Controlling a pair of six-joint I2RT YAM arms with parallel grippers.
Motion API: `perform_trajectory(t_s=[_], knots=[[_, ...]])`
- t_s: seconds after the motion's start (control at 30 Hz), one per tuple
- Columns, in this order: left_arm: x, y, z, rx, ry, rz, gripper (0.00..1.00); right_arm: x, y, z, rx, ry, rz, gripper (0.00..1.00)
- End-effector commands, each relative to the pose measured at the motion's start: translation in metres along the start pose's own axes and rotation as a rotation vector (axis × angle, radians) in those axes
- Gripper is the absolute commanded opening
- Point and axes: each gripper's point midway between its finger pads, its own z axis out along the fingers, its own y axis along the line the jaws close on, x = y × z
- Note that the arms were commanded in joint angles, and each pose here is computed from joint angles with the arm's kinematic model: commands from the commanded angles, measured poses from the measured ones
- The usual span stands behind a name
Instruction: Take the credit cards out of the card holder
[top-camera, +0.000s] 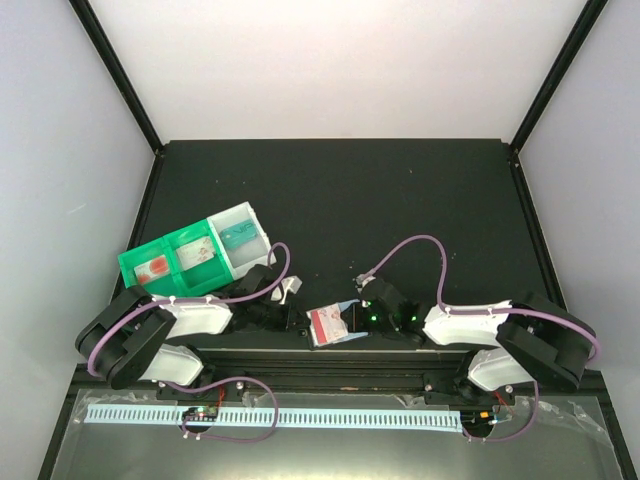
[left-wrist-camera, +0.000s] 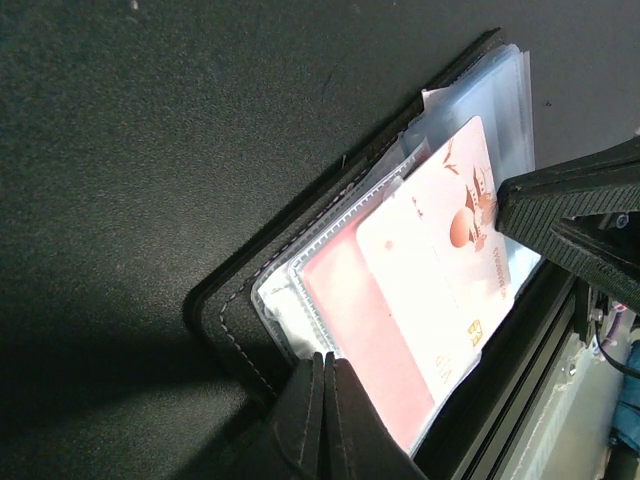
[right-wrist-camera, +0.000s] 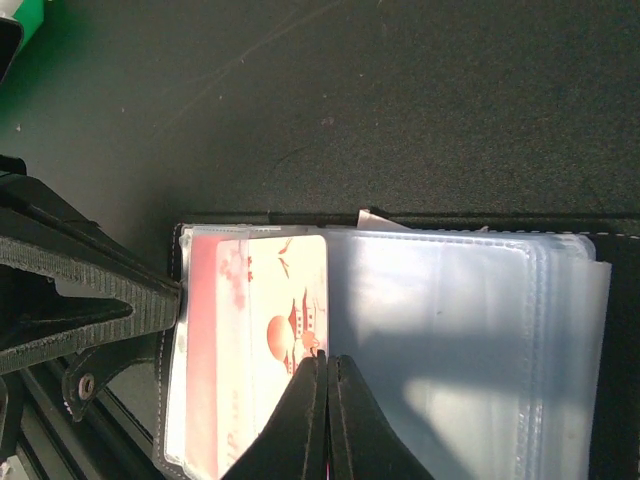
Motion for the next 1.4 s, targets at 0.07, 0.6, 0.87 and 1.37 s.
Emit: perform_trajectory(t_s=[0.07, 0.6, 0.87, 1.37], knots=[[-0.010, 0.028, 0.000, -0.168, -0.031, 0.010, 0.02, -0.003, 0.004, -0.004, -0.029, -0.014, -0.017, 0.09], [-0.018, 0.012, -0.007, -0.129, -0.058, 0.005, 0.02, 0.013, 0.003, 0.011, -0.070, 0.057, 0.021, 0.16], [-0.026, -0.017, -0.018, -0.025, -0.103, 0.020, 0.05, 0.016, 0.001, 0.013, -0.078, 0.060, 0.033, 0.15], [-0.009, -0.009, 0.011, 0.042, -0.009, -0.021, 0.04, 0.017, -0.001, 0.013, -0.082, 0.057, 0.043, 0.15]])
